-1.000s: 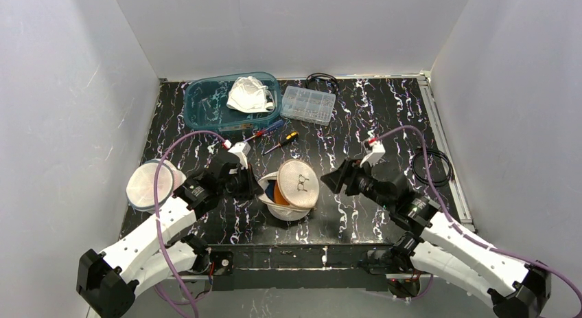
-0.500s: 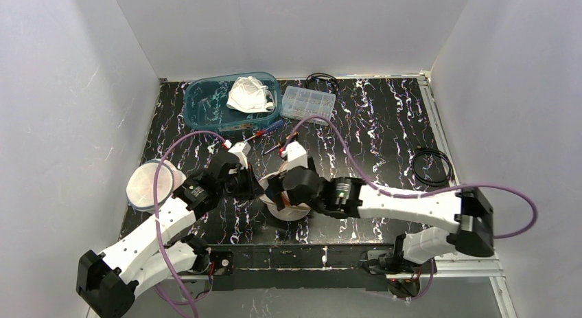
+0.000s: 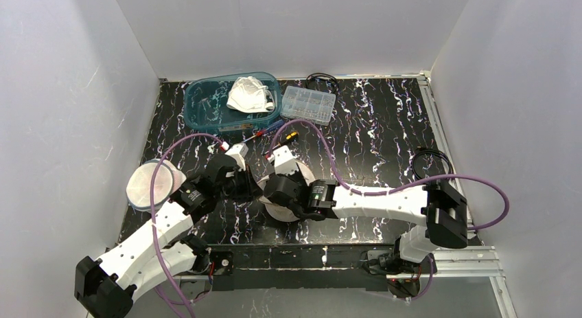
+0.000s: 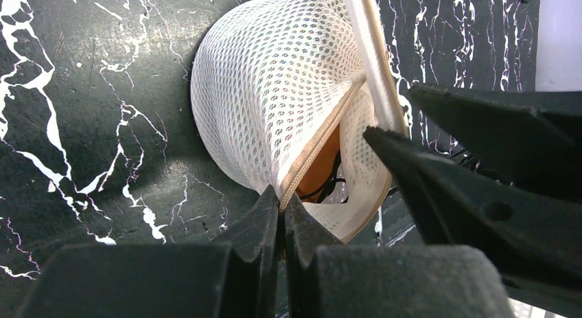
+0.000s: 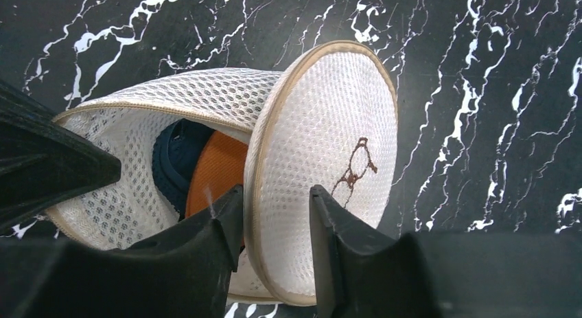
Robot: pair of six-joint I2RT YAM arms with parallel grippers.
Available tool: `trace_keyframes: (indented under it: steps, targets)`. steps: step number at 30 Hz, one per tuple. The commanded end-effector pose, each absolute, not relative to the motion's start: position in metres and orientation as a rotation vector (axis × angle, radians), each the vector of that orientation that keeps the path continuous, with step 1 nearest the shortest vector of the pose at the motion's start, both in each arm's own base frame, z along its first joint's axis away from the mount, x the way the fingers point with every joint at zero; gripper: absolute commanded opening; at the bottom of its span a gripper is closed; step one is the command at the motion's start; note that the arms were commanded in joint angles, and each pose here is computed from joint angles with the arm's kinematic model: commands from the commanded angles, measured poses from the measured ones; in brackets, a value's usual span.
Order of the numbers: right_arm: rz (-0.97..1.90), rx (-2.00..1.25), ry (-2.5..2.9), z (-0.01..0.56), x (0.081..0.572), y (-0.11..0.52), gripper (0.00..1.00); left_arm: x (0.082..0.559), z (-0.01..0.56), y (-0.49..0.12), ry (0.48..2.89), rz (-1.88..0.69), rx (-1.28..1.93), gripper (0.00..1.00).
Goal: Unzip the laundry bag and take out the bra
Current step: Open the laundry bag at the center of the board.
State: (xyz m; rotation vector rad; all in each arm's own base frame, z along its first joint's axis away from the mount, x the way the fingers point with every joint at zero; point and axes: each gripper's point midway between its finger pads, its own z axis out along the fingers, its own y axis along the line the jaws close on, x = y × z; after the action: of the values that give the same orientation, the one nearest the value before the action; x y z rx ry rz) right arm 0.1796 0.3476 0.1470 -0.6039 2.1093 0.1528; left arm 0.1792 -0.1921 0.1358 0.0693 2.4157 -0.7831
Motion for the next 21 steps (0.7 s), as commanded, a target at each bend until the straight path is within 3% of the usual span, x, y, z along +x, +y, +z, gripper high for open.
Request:
trace_keyframes:
  steps: [1,5,7,17,21]
  targets:
    - [0.179,-0.508,2.055,0.171,0.186,0.340,0.39,0.176,0.137,-0.191,2.413,-0.789,0.075,0.00]
    - [0.252,-0.480,2.013,0.184,0.187,0.329,0.18,0.178,0.139,-0.191,2.401,-0.783,0.074,0.00]
    - [0.263,-0.465,2.010,0.188,0.189,0.319,0.02,0.180,0.142,-0.191,2.397,-0.781,0.074,0.00]
    - [0.493,-0.333,1.856,0.283,0.211,0.267,0.01,0.212,0.197,-0.209,2.298,-0.783,0.119,0.00]
    - [0.462,-0.247,1.849,0.294,0.218,0.235,0.01,0.227,0.208,-0.216,2.288,-0.756,0.135,0.00]
